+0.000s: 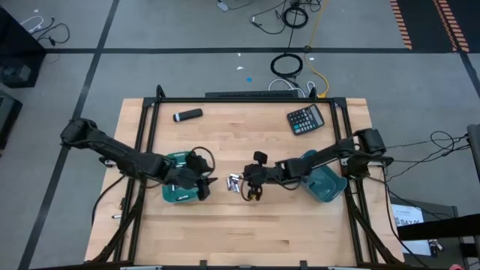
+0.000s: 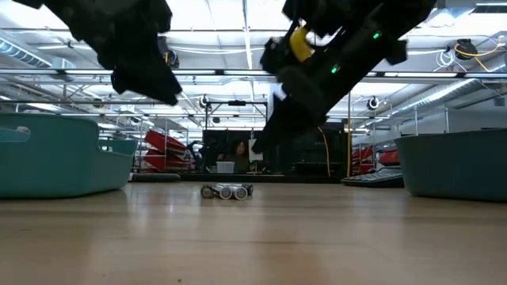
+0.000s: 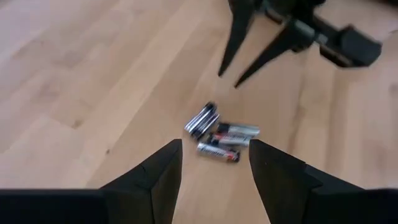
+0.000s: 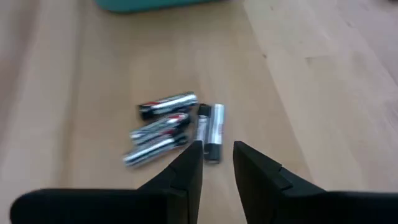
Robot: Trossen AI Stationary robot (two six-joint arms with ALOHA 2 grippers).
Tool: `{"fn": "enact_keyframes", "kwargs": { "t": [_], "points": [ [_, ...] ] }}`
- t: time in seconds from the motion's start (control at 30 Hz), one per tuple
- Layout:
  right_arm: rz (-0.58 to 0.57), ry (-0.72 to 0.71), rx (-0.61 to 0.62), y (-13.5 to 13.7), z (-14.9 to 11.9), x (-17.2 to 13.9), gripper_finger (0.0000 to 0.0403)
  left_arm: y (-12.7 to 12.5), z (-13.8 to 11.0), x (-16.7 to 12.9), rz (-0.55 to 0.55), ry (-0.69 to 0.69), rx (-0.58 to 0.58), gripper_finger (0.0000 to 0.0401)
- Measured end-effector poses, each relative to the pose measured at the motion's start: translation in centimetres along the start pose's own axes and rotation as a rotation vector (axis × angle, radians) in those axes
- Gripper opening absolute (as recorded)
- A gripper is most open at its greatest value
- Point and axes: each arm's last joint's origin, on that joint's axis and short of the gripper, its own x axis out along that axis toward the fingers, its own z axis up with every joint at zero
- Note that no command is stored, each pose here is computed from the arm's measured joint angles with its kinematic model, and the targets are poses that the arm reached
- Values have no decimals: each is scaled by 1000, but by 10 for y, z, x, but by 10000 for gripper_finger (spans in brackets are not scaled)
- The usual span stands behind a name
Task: Sort batteries
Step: Put the silver battery into the light blue bin
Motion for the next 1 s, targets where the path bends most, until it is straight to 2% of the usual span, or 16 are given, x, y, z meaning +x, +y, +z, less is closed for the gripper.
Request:
{"fn": "enact_keyframes", "kwargs": {
  "t": [0.2,0.43,1.0],
  "points": [
    [-6,30,-14,-13,2,23,93,-2,-10,20,30,56,39,195],
    [13,60,-65,-15,8,45,95,-4,-12,23,32,67,44,196],
    [36,103,-66,-25,9,48,100,-10,-15,20,7,69,4,196]
  ]
}}
